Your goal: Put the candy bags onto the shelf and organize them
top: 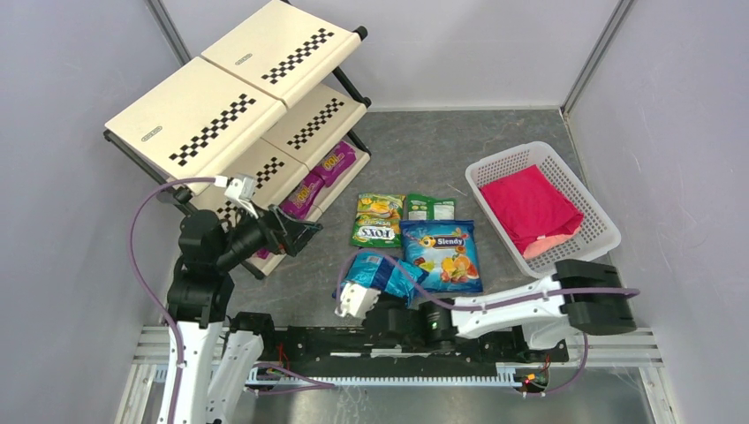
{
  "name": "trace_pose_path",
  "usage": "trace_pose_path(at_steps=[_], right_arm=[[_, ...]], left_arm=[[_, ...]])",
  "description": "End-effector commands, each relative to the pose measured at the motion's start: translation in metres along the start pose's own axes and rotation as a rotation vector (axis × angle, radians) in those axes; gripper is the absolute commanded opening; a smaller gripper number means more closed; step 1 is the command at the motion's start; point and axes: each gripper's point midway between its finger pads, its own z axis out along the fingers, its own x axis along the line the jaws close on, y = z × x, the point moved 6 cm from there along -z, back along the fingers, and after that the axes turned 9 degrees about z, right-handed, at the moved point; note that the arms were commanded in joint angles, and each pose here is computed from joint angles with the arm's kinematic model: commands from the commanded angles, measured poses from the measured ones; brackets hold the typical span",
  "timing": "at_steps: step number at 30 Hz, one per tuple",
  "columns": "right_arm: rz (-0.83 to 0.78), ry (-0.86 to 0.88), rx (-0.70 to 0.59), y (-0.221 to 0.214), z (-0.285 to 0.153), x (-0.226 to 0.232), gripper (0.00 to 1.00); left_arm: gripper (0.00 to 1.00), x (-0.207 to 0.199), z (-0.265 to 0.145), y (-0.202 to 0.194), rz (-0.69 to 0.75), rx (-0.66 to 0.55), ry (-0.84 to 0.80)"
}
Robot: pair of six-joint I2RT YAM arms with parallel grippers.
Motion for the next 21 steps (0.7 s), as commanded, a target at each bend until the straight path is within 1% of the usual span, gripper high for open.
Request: trace_pose_path(at_steps=[1, 3, 5, 7, 11, 14, 18, 21], right_arm=[[0.220, 0.049, -0.166, 0.030, -0.003, -0.032, 0.00], [0.297, 0.097, -0.211, 0.037, -0.003, -0.044, 0.00], [0.347, 0.149, -0.255, 0.046, -0.004, -0.052, 0.00], [0.372, 0.186, -0.287, 0.056, -0.005, -0.057, 0.00], [0.406, 0.214, -0.320, 0.076, -0.007, -0.067, 0.00], [0.426, 0.203, -0.347, 0.090, -0.008, -0.075, 0.00], [0.447, 0.184, -0.377, 0.111, -0.009, -0.084, 0.00], [0.454, 0.178, -0.400, 0.124, -0.009, -0.087, 0.00]], left_arm=[[1.00, 0.001, 0.012, -0.007, -0.216, 0.123, -0.017], [1.00, -0.001, 0.015, -0.011, -0.276, 0.151, -0.058], [1.00, -0.004, 0.017, -0.014, -0.304, 0.157, -0.103], [1.00, -0.006, 0.018, -0.018, -0.322, 0.159, -0.139], [1.00, -0.009, 0.021, -0.030, -0.391, 0.200, -0.210], [1.00, -0.006, 0.022, -0.038, -0.425, 0.219, -0.199], [0.97, -0.002, 0.020, -0.048, -0.490, 0.265, -0.117], [0.94, 0.002, 0.018, -0.057, -0.503, 0.308, -0.063]])
